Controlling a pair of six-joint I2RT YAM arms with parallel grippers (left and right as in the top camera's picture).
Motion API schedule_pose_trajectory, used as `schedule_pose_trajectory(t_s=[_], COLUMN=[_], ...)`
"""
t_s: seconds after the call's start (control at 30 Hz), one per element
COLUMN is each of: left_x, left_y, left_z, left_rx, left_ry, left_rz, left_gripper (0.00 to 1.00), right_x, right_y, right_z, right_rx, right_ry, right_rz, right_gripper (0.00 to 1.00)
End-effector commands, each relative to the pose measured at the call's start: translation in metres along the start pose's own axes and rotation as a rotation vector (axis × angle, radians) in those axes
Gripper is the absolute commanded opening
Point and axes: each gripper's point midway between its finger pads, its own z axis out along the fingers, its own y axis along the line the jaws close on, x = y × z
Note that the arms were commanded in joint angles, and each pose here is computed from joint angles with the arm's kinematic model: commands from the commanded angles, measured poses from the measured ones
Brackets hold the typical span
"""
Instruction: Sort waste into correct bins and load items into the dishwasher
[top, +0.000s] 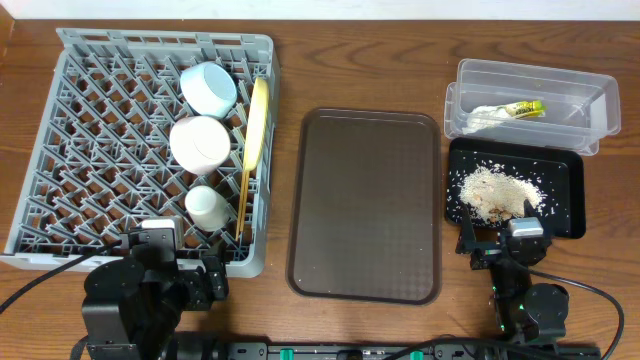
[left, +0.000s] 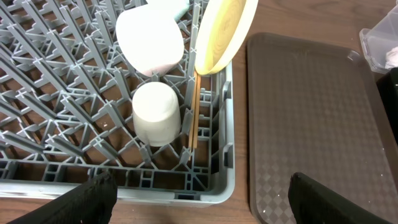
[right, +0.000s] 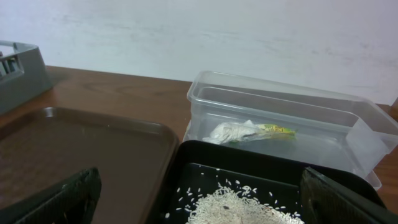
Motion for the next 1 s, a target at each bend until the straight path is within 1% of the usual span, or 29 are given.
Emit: schedule_pose_trajectory(t_s=[0.0,0.63,0.73,0.83,0.97], left_x=[0.000,0.000,0.005,0.002,-0.001], left_y=[0.002,0.002,0.004,0.004,0.006], left_z=[0.000,0.000,0.001,0.007,0.030], left_rx=[-0.012,-0.012,-0.021,-0.016,0.001], left_ry=[-0.002,-0.003,0.016,-0.025,-0.135], left_rz=[0.020,0.020,0.033,0.038,0.050], left_gripper=[0.89,0.89,0.89,0.89,0.89], right_x=[0.001,0.001,0.001,0.001,0.001], right_y=[0.004,0.004,0.004,0.004,0.004], right_z=[0.000,0.000,0.000,0.000,0.000], right_rx=[-0.017,-0.017,-0.017,-0.017,-0.017], right_ry=[-0.001,-0.001,-0.001,-0.001,-0.001], right_rz=[-0.017,-0.017,-0.017,-0.017,-0.017], right_gripper=[0.99,0.99,0.99,0.99,0.99])
